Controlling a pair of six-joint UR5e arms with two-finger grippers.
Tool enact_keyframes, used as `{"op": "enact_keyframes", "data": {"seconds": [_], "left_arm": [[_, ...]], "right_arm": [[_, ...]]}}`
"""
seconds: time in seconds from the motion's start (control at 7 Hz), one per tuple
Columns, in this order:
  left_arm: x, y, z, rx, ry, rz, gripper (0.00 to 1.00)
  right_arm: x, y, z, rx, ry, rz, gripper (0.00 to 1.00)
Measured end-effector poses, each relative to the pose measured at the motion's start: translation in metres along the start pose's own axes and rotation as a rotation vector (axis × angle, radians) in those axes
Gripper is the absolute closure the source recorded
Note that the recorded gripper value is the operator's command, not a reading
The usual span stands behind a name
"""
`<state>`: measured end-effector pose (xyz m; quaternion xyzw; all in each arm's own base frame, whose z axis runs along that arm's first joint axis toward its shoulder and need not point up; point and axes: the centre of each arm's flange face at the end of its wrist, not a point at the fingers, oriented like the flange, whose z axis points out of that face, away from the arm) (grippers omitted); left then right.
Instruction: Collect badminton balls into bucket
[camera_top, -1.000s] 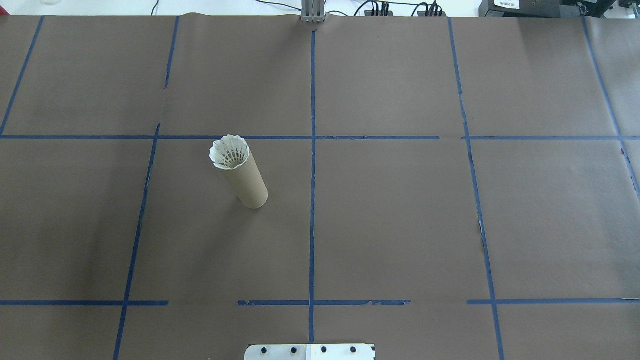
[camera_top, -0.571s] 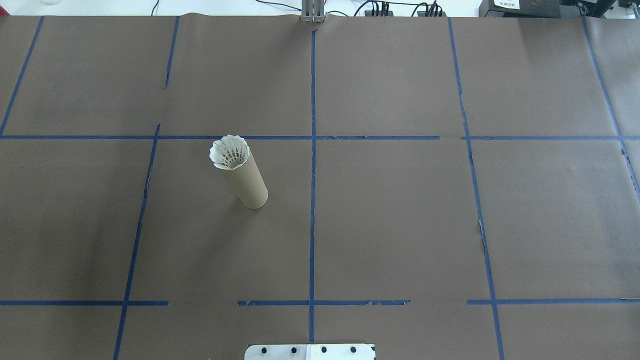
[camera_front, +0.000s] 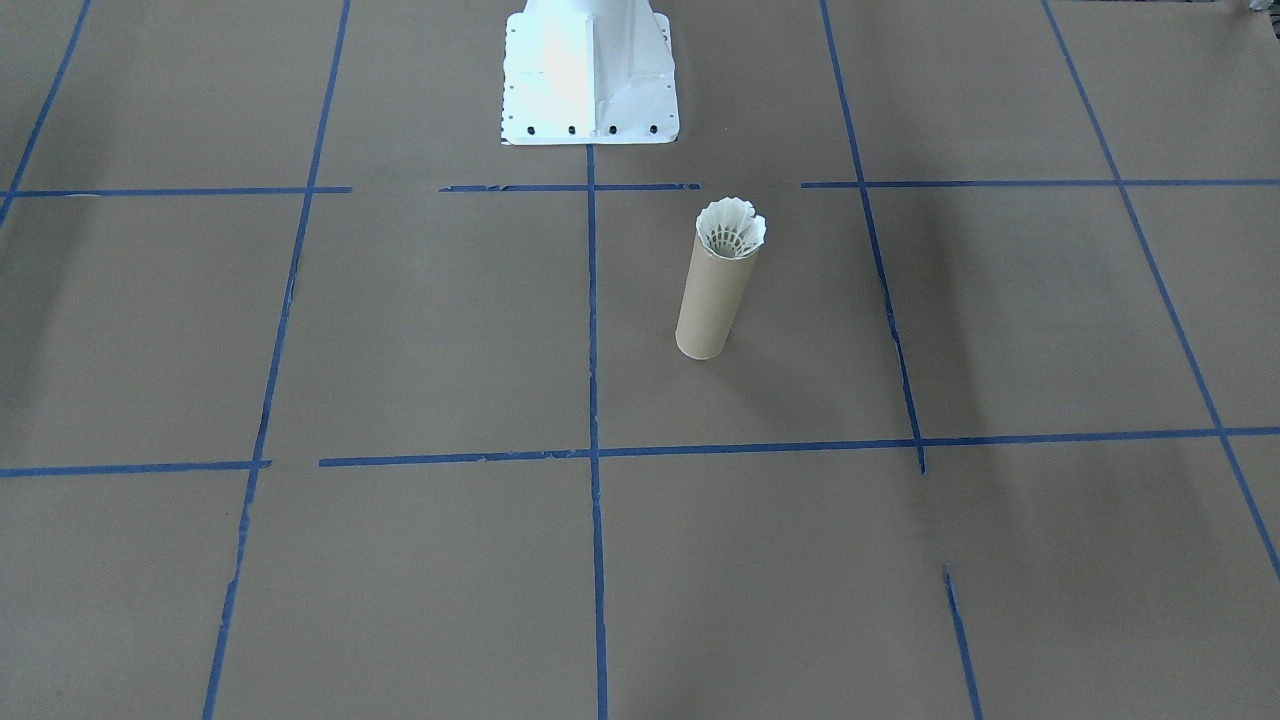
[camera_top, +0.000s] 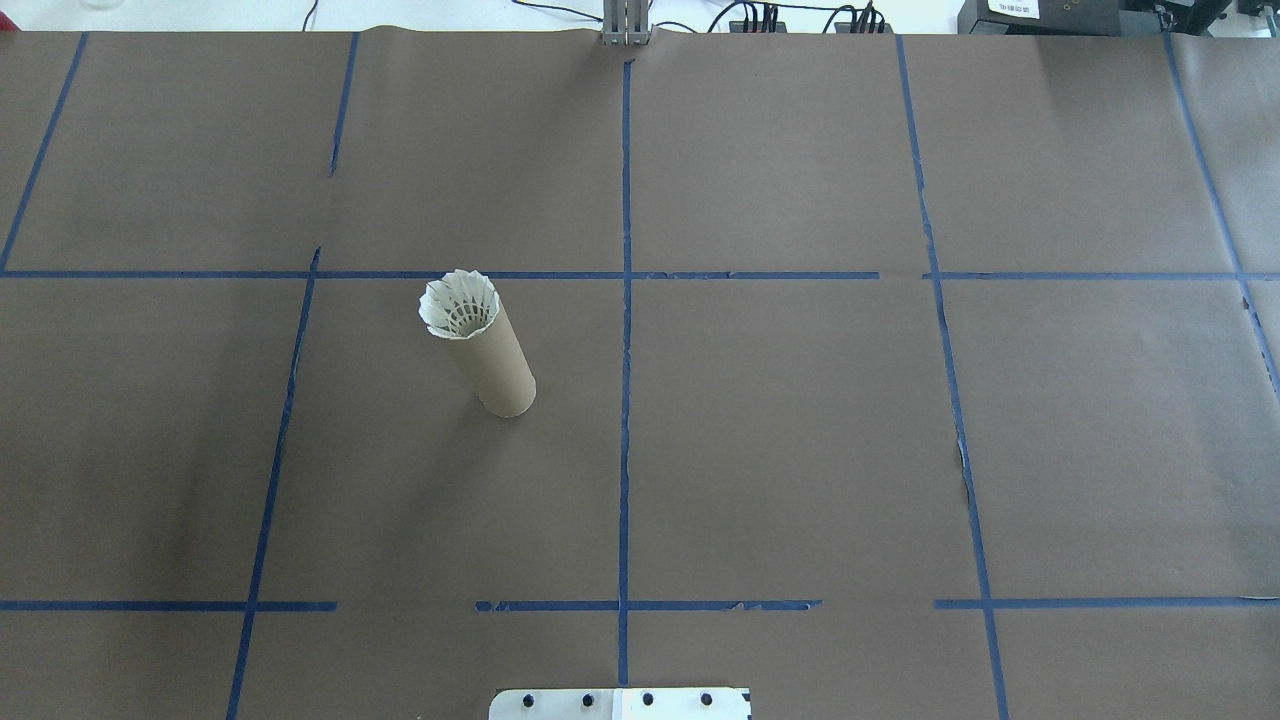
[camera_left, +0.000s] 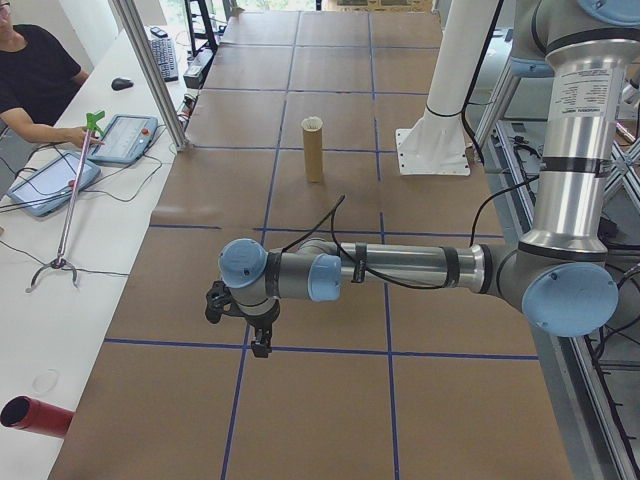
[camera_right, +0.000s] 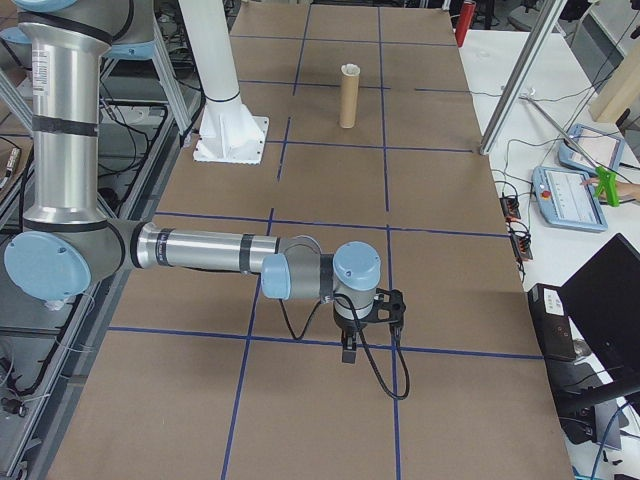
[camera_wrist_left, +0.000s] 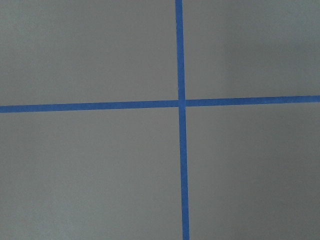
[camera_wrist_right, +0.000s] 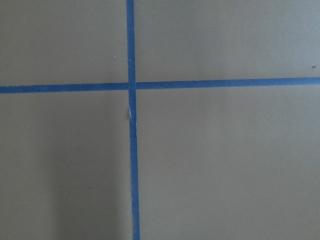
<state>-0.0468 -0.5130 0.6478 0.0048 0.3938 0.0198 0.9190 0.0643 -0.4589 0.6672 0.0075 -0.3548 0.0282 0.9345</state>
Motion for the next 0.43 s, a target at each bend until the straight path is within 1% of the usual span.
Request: {"op": "enact_keyframes", "data": {"seconds": [0.43], "left_arm": [[0.0006, -0.0003, -0.0003, 0.001, 0.003, 0.003, 0.0]], "right_arm": [[0.0001, 0.0, 0.0, 0.0, 0.001, 0.0, 0.0]]}}
